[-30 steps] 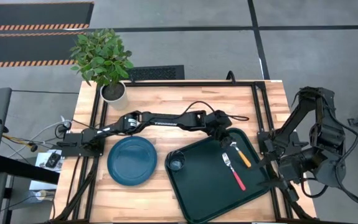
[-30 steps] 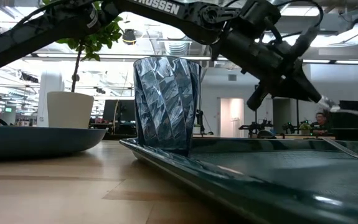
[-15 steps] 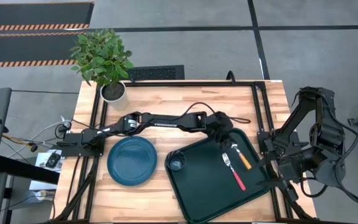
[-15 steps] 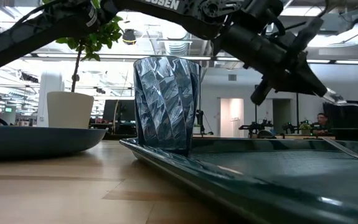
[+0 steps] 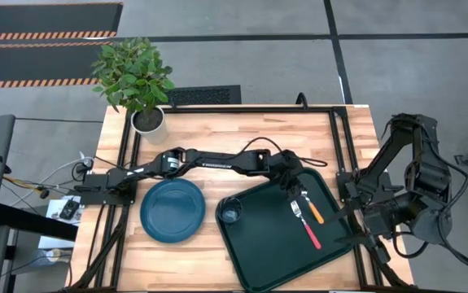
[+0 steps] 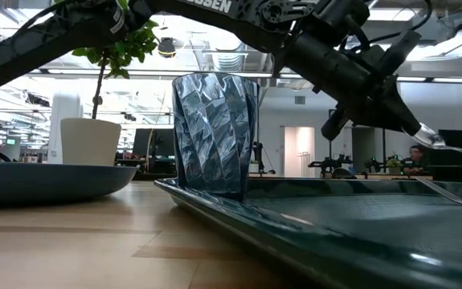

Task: Pick and place plate/cup/fork/spoon on tray
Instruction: Put the yellow spoon to the right of the pink fork on the black tray

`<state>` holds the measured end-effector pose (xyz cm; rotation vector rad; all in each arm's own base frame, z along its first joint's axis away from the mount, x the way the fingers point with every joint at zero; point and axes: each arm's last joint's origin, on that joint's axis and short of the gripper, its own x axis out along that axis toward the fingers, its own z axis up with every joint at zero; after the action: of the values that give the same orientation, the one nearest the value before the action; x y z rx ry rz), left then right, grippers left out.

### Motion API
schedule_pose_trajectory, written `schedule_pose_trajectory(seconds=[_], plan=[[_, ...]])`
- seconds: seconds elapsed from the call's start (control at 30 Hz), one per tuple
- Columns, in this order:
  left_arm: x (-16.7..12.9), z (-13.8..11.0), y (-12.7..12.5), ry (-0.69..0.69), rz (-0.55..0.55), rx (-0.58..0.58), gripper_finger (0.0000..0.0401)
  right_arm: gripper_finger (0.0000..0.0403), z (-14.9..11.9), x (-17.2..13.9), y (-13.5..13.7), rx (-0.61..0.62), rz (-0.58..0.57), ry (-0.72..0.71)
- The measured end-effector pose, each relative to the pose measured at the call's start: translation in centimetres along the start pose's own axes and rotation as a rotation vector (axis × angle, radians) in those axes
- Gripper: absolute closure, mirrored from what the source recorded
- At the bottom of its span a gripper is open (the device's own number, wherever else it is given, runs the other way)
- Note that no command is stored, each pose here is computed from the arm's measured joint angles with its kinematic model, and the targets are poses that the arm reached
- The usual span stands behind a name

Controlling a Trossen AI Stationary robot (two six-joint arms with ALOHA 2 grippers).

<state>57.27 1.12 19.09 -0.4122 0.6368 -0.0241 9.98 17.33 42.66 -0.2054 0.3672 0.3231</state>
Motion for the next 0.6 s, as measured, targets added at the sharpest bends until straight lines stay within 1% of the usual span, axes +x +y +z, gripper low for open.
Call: schedule_pose_trajectory(seconds=[0.1, 0.23, 0.47, 0.6], plan=[[0.00, -0.01, 0.03, -0.001, 0.010, 0.012, 0.0401, 0.0158, 0.00, 0.00, 0.00, 0.000, 0.000, 0.000], [-0.01, 0.07, 0.17, -0.023, 0.060, 0.026, 0.0401, 0.0158, 0.00, 0.00, 0.00, 0.001, 0.000, 0.000], [-0.01, 0.10, 0.24, -0.026, 0.069, 0.031, 0.0401, 0.0158, 0.00, 0.00, 0.00, 0.003, 0.000, 0.000], [-0.02, 0.19, 0.30, -0.043, 0.097, 0.048, 0.0400, 0.0158, 0.00, 0.00, 0.00, 0.003, 0.000, 0.000]])
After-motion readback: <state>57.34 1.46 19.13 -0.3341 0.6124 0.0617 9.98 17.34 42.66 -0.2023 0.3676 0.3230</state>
